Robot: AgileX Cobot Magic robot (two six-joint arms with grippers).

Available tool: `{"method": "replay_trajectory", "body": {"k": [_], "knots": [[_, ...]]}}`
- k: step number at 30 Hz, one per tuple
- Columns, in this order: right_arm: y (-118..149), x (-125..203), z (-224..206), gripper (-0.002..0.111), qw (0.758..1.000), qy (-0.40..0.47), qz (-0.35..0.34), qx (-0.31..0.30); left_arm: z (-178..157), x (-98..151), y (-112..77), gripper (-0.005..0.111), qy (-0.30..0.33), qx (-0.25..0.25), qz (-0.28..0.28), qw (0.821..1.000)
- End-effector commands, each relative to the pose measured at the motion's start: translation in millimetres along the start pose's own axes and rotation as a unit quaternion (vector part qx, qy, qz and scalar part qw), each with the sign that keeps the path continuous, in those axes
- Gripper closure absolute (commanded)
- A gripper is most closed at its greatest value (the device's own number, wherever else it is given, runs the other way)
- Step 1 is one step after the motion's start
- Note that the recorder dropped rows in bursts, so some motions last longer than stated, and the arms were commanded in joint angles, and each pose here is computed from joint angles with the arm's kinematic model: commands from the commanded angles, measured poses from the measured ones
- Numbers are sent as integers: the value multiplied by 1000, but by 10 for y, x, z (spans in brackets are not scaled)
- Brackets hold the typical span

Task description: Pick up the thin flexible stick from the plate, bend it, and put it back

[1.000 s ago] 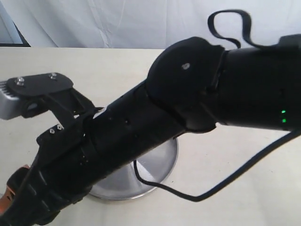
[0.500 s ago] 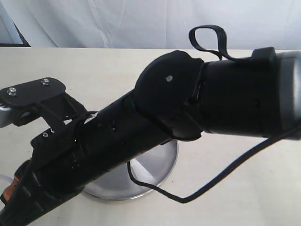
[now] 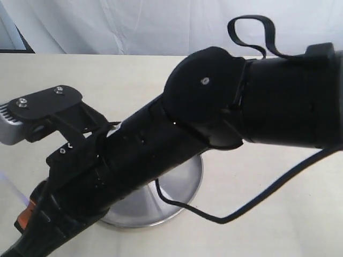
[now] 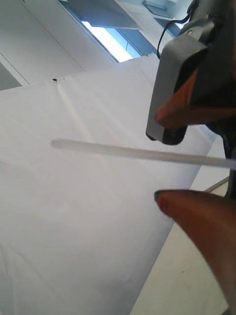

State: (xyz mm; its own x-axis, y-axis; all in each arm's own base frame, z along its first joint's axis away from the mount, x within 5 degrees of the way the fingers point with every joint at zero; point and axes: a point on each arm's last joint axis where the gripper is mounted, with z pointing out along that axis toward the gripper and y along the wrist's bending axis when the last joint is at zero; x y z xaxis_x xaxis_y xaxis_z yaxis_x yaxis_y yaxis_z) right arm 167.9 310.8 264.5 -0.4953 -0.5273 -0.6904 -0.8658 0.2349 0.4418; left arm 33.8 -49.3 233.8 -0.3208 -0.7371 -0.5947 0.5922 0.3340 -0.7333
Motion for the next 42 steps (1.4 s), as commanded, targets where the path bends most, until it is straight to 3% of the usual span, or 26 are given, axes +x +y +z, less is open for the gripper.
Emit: {"method": "replay_trajectory", "body": {"k": [1,11,17,27,32,36,40,42], "knots": [[38,8,-62,109,1000,9,-5,-8,-2,-28,1,56,-11,-9,-1,1000],[71,76,-38,109,998,43,-5,-38,-3,-40,23,72,-18,-21,-1,1000],[117,90,-55,109,997,52,0,-59,-2,3,22,107,6,-20,32,999],[362,7,-335,109,995,27,-19,-94,-8,42,82,106,32,-50,91,994],[365,9,-352,109,995,29,-27,-89,-7,38,79,106,30,-49,86,995],[251,66,-241,109,996,54,-29,-66,-3,-8,40,106,1,-30,31,999],[243,127,-195,109,993,83,-23,-84,-6,-32,73,106,-11,-49,53,997],[259,135,-205,109,992,88,-24,-91,-10,-65,93,106,-29,-60,37,997]]}}
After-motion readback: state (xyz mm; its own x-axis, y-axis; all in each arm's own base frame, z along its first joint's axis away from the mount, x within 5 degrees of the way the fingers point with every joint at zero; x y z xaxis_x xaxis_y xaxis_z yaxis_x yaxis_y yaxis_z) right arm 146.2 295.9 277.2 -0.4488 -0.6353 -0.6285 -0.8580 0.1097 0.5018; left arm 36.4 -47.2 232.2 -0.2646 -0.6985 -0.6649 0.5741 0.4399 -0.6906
